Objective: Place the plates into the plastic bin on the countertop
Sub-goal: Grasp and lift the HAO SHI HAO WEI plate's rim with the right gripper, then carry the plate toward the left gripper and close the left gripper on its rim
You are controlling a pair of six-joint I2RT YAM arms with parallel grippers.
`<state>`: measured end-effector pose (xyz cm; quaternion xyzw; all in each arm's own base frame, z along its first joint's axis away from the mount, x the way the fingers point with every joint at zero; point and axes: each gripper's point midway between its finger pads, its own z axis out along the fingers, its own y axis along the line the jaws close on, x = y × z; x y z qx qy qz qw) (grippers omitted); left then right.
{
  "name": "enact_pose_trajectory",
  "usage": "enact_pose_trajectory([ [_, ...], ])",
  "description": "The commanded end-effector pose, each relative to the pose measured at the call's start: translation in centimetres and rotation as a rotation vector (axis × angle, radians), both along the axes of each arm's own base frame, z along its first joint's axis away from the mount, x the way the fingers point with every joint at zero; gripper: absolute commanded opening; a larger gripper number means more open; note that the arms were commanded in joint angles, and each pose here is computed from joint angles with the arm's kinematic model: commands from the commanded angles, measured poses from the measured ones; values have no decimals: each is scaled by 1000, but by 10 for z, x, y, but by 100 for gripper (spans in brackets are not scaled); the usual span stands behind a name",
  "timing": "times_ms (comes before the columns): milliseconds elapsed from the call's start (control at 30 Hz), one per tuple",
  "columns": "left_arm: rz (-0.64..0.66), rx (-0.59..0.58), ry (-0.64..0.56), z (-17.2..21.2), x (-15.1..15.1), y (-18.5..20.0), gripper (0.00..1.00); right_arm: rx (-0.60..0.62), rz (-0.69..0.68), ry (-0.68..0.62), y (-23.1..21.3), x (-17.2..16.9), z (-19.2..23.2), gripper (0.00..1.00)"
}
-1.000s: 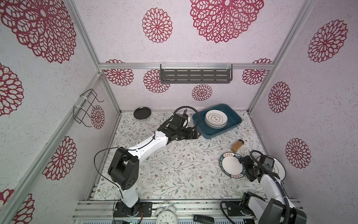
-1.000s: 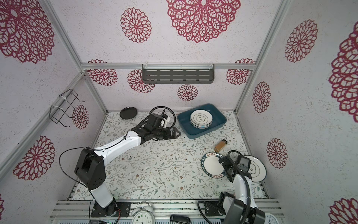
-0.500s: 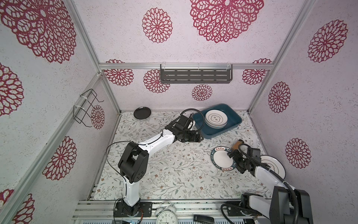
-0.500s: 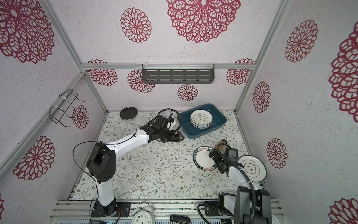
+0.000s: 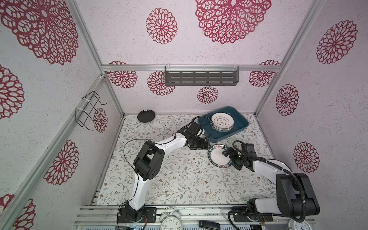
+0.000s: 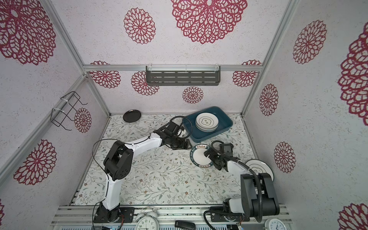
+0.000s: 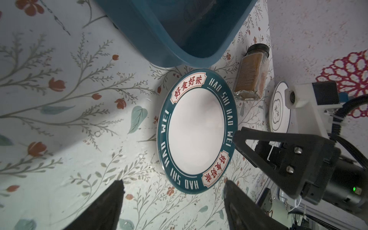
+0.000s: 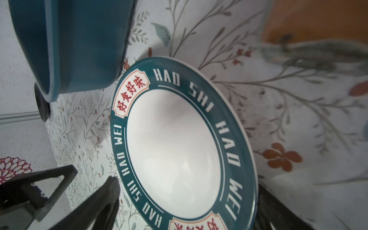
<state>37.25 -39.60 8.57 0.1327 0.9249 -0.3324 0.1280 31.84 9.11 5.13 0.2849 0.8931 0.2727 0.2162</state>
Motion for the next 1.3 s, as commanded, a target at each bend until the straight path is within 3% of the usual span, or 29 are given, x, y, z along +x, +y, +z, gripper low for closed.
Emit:
enact_pose_trajectory([
  [0, -21, -18, 16, -7, 1, -8, 77, 33, 28, -41, 16, 12, 17, 97],
  [167, 27, -20, 50, -26, 7, -4, 66, 24, 67, -34, 25, 12, 28, 97],
  [367, 92, -24, 49, -34, 20, 16, 65, -18, 71, 3, 19, 6, 24, 97],
  [700, 60, -54, 97, -50, 17, 8, 59, -59, 48, 72, 14, 9, 7, 97],
  [1033, -10, -95, 183, -65, 4, -9, 37, -41, 60, 63, 22, 13, 4, 96],
  [1267, 9, -100, 173, -63, 3, -9, 17, -36, 81, 68, 28, 13, 2, 95],
])
